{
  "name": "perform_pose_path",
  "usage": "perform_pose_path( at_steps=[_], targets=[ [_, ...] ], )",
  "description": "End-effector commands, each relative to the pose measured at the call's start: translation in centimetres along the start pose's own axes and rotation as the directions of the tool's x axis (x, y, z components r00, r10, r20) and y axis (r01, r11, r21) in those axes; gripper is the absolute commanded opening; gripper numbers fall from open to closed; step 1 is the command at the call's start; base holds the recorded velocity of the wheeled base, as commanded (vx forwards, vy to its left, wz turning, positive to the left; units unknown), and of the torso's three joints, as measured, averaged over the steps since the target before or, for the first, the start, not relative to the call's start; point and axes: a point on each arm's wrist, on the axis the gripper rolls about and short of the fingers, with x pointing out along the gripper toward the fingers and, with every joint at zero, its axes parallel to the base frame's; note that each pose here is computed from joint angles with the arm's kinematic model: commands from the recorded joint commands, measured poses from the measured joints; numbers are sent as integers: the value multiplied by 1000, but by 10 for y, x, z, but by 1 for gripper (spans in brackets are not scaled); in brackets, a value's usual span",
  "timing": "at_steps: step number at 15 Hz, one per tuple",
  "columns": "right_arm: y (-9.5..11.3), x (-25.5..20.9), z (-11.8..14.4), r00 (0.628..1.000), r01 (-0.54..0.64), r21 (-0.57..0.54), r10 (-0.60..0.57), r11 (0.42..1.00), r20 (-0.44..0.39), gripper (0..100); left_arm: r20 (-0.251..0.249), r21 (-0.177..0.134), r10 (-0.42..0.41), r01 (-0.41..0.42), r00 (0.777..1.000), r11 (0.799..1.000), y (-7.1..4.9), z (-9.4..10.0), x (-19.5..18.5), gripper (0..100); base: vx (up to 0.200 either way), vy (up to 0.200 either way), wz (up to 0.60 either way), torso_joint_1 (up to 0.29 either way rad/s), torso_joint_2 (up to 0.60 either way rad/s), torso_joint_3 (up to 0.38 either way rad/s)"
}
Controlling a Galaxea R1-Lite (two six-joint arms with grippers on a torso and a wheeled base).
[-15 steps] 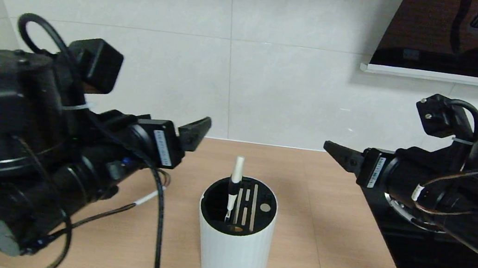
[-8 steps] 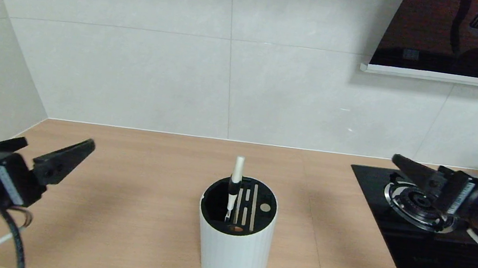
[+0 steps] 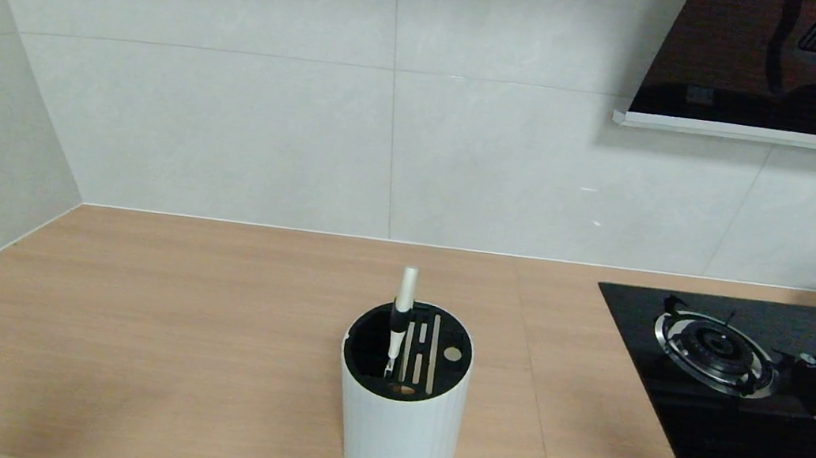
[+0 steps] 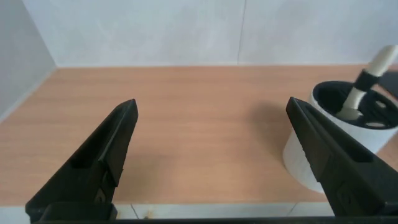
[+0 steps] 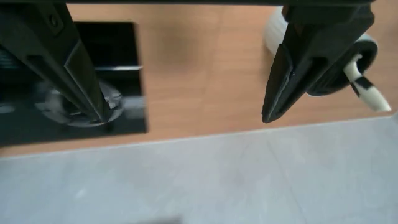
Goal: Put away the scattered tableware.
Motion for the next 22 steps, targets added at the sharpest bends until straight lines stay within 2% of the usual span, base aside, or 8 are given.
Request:
perform_pose_path(
  at_steps=[1, 4, 9, 11, 14, 17, 21, 22],
  targets=[
    [-13, -77, -9, 972, 105, -81, -85, 991, 221, 100, 175, -2, 19, -19, 984, 1000, 2, -9, -43, 100, 0, 0, 0, 0, 0, 0],
    [-16, -95, -21, 962, 153, -150, -112, 977, 248, 100, 211, -1, 39, -40, 977, 999, 1, -18, -57, 100, 0, 0, 0, 0, 0, 0],
    [-11, -105, -43, 937, 250, -157, -198, 956, 288, 100, 207, 10, 79, -83, 975, 997, -3, -42, -62, 100, 0, 0, 0, 0, 0, 0],
    [-16, -94, -68, 957, 245, -164, -211, 956, 199, 100, 174, 14, 69, -73, 982, 997, -3, -50, -58, 100, 0, 0, 0, 0, 0, 0],
    [-23, -82, -106, 972, 233, -169, -221, 958, 85, 100, 63, 29, -13, 11, 998, 1000, -4, -79, -44, 100, 0, 0, 0, 0, 0, 0],
    [-24, -79, -117, 983, 181, -149, -177, 972, 43, 100, -11, 28, -49, 49, 999, 998, -4, -108, -32, 100, 0, 0, 0, 0, 0, 0],
    [-24, -79, -126, 992, 110, -158, -119, 981, -51, 100, 5, 22, -98, 98, 995, 995, -5, -112, -30, 100, 0, 0, 0, 0, 0, 0],
    [-24, -80, -132, 988, 88, -158, -106, 984, -115, 100, 5, 25, -81, 81, 997, 996, -4, -112, -30, 100, 0, 0, 0, 0, 0, 0]
  ],
)
